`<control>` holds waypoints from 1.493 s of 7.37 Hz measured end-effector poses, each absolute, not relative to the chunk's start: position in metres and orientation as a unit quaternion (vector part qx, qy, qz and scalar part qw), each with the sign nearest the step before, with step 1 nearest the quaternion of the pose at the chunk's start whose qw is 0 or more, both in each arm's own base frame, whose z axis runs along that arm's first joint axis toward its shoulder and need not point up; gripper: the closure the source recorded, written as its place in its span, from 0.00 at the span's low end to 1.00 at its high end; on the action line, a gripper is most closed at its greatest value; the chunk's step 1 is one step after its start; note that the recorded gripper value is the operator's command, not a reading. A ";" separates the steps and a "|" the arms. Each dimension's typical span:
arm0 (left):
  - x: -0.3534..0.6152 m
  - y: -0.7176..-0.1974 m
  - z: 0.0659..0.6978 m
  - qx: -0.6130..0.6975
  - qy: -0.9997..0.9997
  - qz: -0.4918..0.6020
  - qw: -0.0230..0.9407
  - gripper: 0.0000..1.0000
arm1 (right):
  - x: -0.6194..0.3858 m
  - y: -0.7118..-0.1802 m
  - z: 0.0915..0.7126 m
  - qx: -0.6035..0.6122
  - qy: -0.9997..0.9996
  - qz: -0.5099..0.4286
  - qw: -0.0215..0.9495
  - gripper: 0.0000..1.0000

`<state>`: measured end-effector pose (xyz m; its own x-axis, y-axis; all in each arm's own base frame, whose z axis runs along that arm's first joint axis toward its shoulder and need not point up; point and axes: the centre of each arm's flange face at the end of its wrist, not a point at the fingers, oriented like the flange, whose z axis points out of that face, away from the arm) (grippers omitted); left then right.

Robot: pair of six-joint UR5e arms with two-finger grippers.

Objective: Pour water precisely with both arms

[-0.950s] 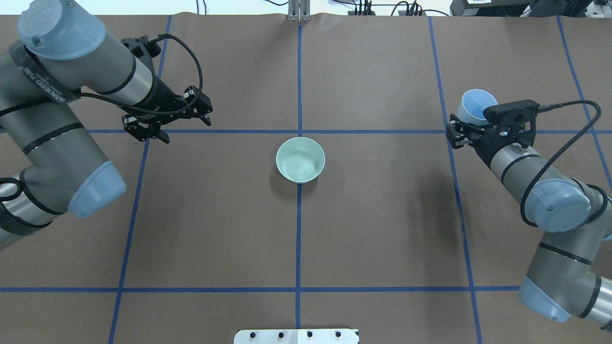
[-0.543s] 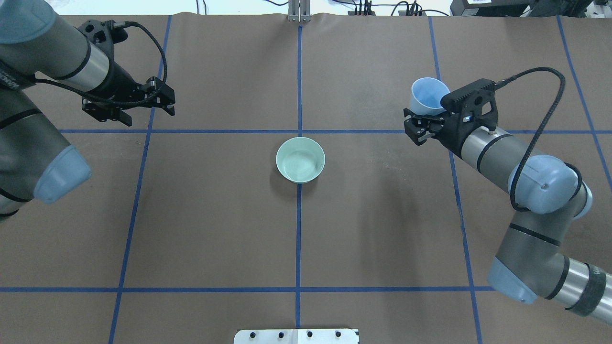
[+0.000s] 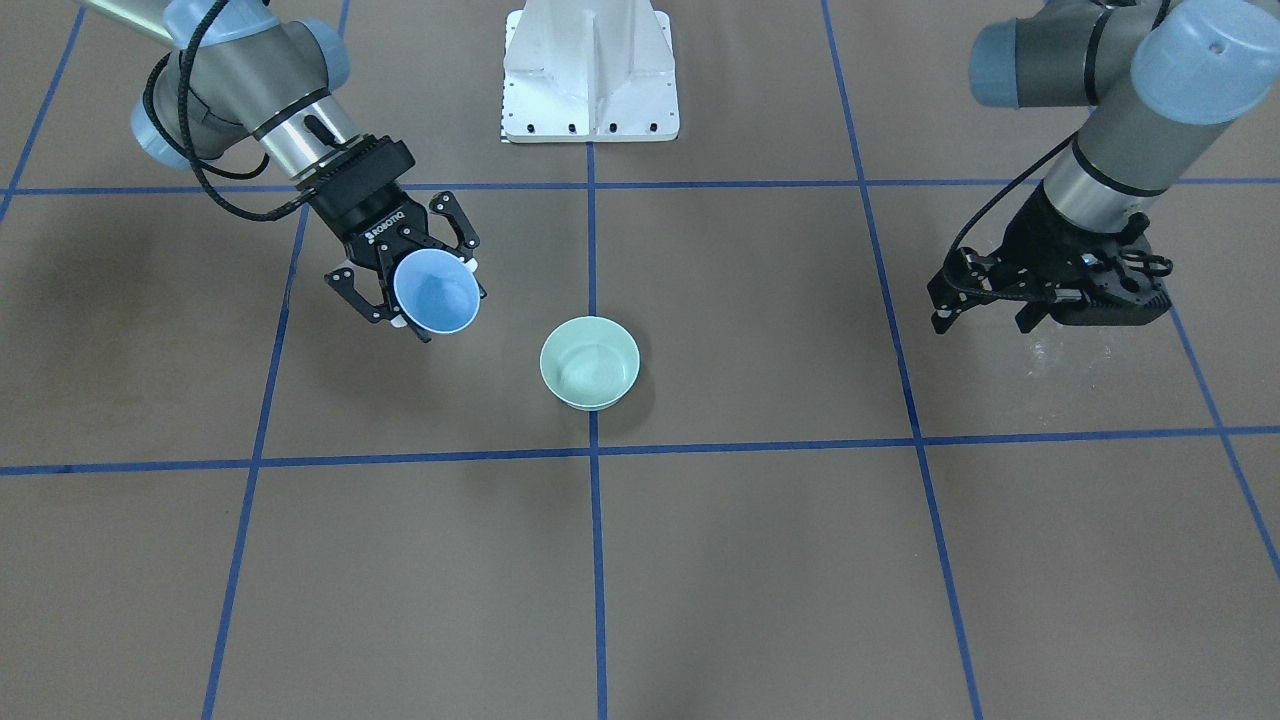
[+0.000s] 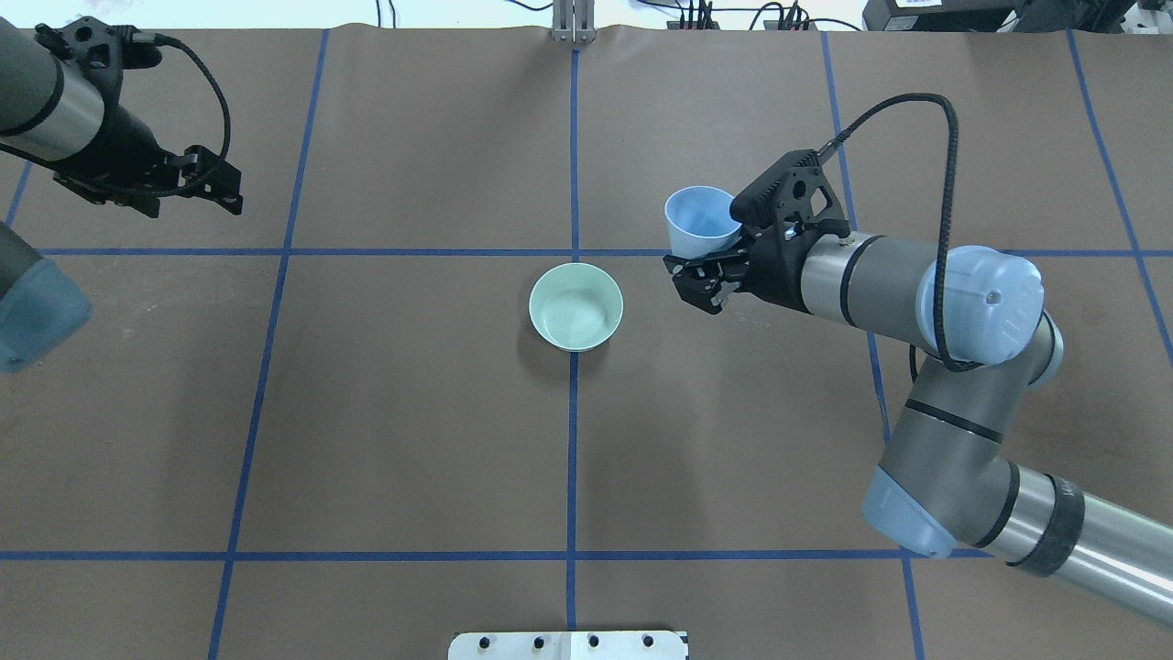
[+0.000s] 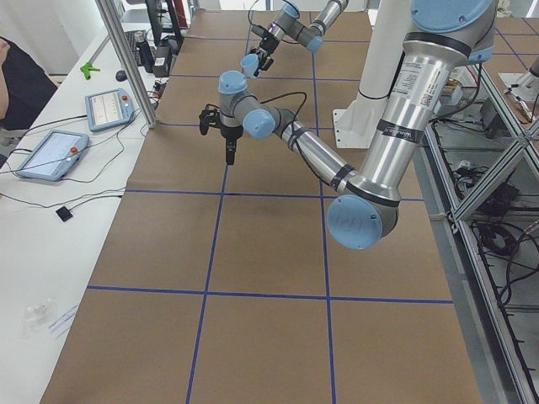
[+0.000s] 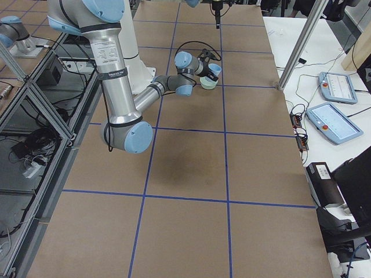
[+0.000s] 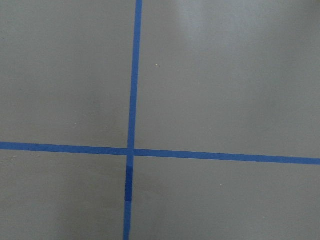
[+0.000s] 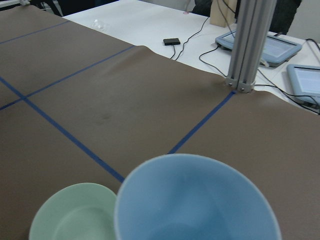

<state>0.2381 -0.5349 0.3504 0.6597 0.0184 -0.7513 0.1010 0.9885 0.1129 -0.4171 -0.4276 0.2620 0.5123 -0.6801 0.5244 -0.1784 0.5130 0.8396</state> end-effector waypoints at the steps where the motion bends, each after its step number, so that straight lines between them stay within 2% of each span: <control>1: 0.224 -0.537 0.364 0.080 0.403 -0.008 0.912 0.00 | -0.433 -0.428 0.249 0.454 -0.464 -0.181 0.738 1.00; 5: 0.183 -0.546 0.401 0.091 0.381 0.015 0.920 0.00 | -0.487 -0.426 0.251 0.404 -0.447 -0.234 0.763 1.00; 11: 0.168 -0.552 0.418 0.085 0.381 0.022 0.920 0.00 | -0.518 -0.423 0.234 0.291 -0.405 -0.317 0.807 1.00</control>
<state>0.1675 -0.5516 0.4183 0.7082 0.1054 -0.6981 0.0240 0.9846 0.1730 -0.5179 -0.4229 0.2345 0.4711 -0.7467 0.4696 0.2750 0.6301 0.7261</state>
